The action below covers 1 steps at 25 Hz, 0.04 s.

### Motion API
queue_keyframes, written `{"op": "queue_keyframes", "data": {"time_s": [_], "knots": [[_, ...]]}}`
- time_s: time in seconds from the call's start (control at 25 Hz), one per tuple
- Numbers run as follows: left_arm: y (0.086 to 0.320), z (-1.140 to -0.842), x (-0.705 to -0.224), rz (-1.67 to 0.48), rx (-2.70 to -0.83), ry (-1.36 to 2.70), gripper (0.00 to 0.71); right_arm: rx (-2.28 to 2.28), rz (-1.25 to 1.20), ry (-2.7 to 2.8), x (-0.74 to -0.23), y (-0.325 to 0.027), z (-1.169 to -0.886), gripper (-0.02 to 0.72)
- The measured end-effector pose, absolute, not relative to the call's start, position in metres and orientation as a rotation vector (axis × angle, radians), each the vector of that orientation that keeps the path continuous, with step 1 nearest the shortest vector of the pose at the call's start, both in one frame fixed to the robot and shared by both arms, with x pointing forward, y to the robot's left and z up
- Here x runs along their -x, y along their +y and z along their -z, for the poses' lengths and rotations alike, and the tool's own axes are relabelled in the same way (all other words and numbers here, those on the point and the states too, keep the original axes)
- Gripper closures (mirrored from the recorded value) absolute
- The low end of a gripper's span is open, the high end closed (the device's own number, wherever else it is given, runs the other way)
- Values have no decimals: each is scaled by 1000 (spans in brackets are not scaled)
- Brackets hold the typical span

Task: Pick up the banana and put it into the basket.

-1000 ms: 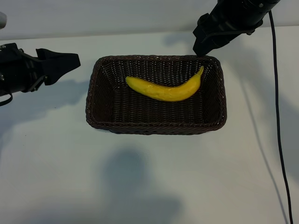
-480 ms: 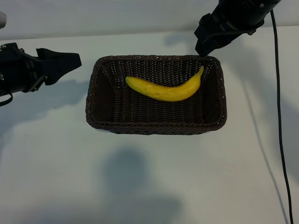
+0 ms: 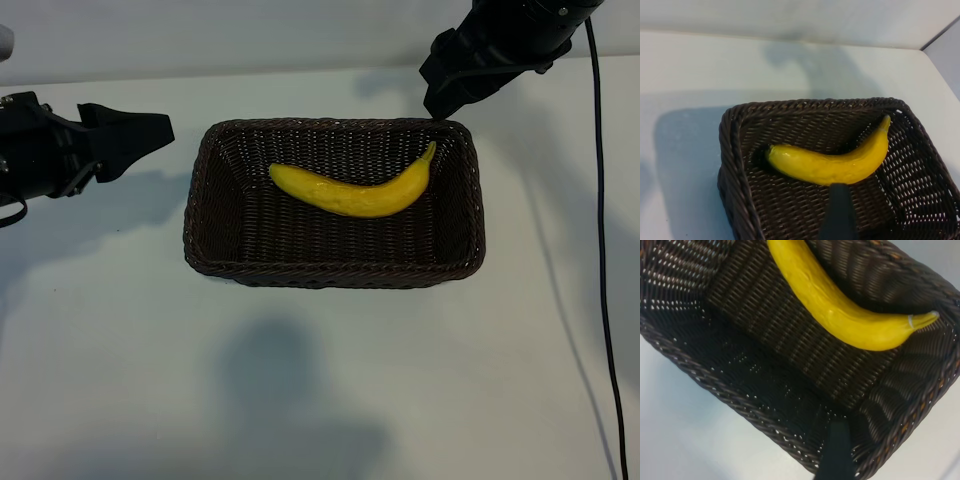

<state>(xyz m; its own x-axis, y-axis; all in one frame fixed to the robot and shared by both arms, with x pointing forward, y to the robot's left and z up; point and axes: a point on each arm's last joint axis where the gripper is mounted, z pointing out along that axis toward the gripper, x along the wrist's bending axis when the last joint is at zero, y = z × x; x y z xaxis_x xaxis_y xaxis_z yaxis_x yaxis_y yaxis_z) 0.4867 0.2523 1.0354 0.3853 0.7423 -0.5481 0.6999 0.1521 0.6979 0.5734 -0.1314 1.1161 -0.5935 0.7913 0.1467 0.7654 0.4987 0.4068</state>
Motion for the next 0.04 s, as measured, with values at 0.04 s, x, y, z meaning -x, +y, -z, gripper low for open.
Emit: {"op": "queue_keyframes", "data": {"time_s": [0.04], "knots": [[252, -1035, -487, -49, -1561, 1329, 100, -1387, -678, 2668, -573, -131, -1116, 98]]}}
